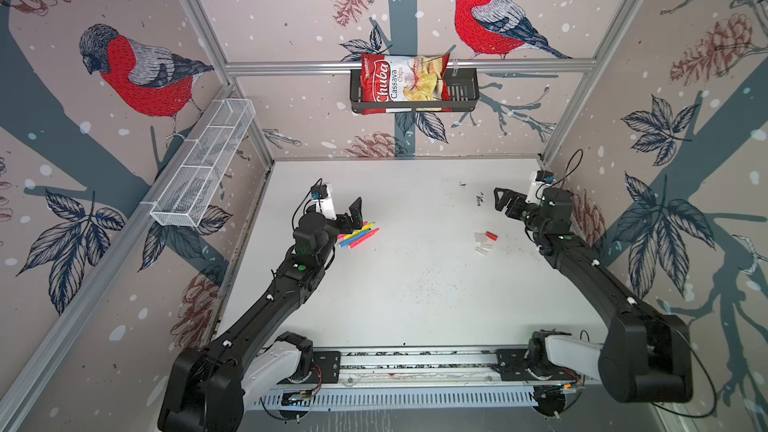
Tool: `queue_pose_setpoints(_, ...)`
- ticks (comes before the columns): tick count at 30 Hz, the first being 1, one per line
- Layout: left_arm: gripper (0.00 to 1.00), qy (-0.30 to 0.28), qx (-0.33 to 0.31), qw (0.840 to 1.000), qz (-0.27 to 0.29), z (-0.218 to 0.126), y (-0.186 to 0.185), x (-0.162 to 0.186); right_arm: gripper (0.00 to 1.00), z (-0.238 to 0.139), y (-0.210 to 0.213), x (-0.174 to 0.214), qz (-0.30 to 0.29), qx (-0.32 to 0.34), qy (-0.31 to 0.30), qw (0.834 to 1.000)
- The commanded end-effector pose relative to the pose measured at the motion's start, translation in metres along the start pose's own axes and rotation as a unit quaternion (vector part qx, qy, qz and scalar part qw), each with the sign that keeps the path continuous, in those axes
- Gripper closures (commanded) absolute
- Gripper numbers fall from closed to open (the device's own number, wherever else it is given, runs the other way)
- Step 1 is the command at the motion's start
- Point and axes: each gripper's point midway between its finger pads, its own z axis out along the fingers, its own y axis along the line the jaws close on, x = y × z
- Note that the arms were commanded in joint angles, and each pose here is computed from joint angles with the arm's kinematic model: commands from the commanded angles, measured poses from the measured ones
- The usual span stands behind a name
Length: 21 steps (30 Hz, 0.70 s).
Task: Insert the pens into the pen caps
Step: 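Move the left gripper over the markers while the right gripper moves toward the caps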
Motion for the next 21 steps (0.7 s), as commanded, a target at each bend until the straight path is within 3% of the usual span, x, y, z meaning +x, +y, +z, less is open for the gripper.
queue_pose_setpoints(1,0.02,0.089,0.017,0.996,-0.022,-0.003,-0.011,0.024,0.01,-0.008,-0.034,0.011,0.149,0.088,0.008,0.985)
queue_pose_setpoints(2,0.02,0.103,0.006,0.994,-0.024,-0.004,-0.008,0.024,0.01,-0.009,-0.034,0.022,0.178,0.062,0.042,0.981)
queue_pose_setpoints(3,0.02,0.118,0.005,0.993,-0.02,-0.004,-0.01,0.024,0.01,-0.009,-0.009,0.026,0.17,-0.043,0.071,0.982)
queue_pose_setpoints(4,0.02,0.135,0.01,0.991,-0.013,-0.005,-0.012,0.025,0.01,-0.01,0.003,0.03,0.173,-0.089,0.085,0.977)
queue_pose_setpoints(11,0.03,0.208,0.036,0.977,0.013,-0.024,-0.027,0.023,0.01,-0.027,0.025,0.022,0.088,-0.072,0.076,0.991)
queue_pose_setpoints(14,0.03,0.225,0.018,0.973,-0.042,-0.021,-0.016,0.032,0.01,-0.033,0.03,0.022,0.083,-0.084,0.076,0.99)
queue_pose_setpoints(17,0.04,0.242,0.044,0.962,-0.117,-0.014,-0.016,0.048,0.01,-0.037,0.038,0.028,0.078,-0.105,0.083,0.988)
queue_pose_setpoints(21,0.09,0.267,0.032,0.955,-0.121,-0.004,-0.011,0.075,0.01,-0.044,0.053,0.033,0.056,-0.126,0.09,0.986)
